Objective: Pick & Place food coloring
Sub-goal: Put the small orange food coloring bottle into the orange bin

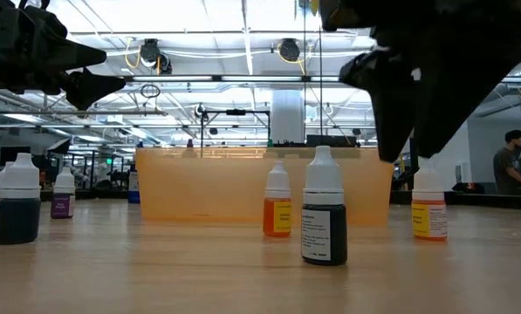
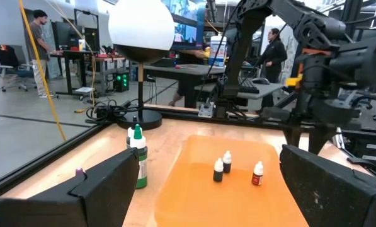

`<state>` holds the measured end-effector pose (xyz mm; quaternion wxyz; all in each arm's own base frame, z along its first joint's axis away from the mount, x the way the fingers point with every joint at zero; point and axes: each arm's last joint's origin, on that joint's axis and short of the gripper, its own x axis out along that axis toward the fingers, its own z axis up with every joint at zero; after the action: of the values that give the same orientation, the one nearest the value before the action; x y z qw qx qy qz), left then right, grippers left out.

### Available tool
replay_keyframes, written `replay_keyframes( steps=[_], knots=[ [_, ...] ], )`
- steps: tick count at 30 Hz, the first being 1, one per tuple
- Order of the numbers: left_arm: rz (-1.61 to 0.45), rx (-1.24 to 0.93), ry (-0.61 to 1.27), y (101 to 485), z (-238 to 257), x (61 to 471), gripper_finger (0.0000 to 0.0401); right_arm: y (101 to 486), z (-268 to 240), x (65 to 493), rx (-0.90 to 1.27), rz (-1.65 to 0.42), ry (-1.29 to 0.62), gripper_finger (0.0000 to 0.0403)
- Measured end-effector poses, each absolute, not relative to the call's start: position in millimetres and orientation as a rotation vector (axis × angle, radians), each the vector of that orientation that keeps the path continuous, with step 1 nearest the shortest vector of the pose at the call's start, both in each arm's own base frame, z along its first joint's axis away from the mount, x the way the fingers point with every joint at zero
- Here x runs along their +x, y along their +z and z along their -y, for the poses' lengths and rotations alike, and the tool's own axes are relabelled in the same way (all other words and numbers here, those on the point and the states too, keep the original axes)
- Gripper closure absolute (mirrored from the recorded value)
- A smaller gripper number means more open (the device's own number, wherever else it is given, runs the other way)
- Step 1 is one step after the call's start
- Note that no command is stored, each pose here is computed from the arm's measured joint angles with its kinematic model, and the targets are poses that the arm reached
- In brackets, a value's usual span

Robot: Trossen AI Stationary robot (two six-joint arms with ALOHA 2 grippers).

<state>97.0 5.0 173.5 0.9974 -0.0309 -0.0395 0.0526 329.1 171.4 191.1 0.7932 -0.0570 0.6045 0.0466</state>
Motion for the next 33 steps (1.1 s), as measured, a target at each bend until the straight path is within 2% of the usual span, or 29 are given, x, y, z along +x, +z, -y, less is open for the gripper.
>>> replay_keyframes(
  steps=[13, 19, 33],
  knots=[
    [0.079, -0.062, 0.105, 173.5, -5.0, 97.0, 0.0022, 176.0, -171.5, 325.1, -0.050, -1.306, 0.110, 0.0236],
    [0.079, -0.062, 0.105, 173.6, -5.0, 97.0, 0.0022, 173.3, -170.9, 307.9, -0.113, -1.445, 0.050, 0.0236],
    [0.079, -0.062, 0.105, 173.6, -5.0, 97.0, 0.0022, 144.3, -160.4, 299.2, -0.139, -1.445, 0.054, 0.0236]
  ],
)
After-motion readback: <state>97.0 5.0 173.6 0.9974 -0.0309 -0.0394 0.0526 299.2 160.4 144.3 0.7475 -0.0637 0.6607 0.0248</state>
